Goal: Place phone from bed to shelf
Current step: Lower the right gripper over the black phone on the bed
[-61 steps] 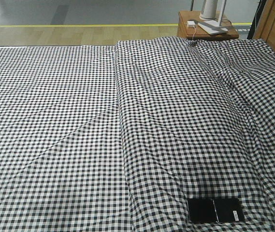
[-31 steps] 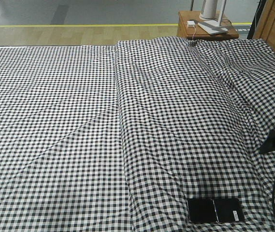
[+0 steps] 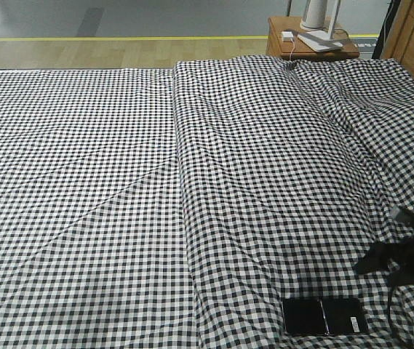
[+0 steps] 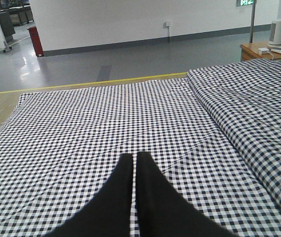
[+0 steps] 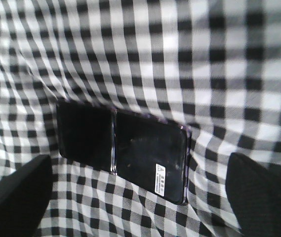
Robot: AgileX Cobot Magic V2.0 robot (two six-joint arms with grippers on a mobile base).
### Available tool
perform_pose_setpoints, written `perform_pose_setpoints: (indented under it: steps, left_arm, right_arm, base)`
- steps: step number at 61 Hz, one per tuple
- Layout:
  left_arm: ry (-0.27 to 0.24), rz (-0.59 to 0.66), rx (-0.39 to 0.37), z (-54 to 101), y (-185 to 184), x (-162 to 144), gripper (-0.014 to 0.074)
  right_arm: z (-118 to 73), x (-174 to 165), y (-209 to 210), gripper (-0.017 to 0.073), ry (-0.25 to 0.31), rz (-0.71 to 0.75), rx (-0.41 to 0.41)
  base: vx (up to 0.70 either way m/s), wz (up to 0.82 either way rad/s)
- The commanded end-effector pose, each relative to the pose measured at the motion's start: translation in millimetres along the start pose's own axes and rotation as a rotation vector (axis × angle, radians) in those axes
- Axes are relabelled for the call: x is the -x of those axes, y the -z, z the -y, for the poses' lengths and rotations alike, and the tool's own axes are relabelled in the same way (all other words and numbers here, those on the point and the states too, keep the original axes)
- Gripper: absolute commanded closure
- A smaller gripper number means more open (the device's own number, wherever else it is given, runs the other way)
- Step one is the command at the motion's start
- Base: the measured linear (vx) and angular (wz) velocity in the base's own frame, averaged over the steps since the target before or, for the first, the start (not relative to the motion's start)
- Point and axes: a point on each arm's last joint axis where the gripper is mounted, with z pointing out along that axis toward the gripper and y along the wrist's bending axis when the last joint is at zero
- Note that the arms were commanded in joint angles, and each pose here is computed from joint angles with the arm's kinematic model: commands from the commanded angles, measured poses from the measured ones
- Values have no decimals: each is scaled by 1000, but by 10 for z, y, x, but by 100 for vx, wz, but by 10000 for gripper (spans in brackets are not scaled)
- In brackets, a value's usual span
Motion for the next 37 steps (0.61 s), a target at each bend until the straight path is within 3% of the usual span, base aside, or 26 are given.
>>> perform_pose_setpoints:
  steps: [1,13,37]
  left_arm:
    - [15,106,11,-18,29,146,592]
    - [15,106,11,-18,29,146,592]
    - [15,106,11,-18,29,146,592]
  right_arm:
    - [-41,58,94,-94,35,23,40]
    - [30,-18,-93,-90,80,-10,67]
    - [78,-90,-365,-74,59,13,167]
  base:
    - [0,0]
    - [0,0]
    - [0,0]
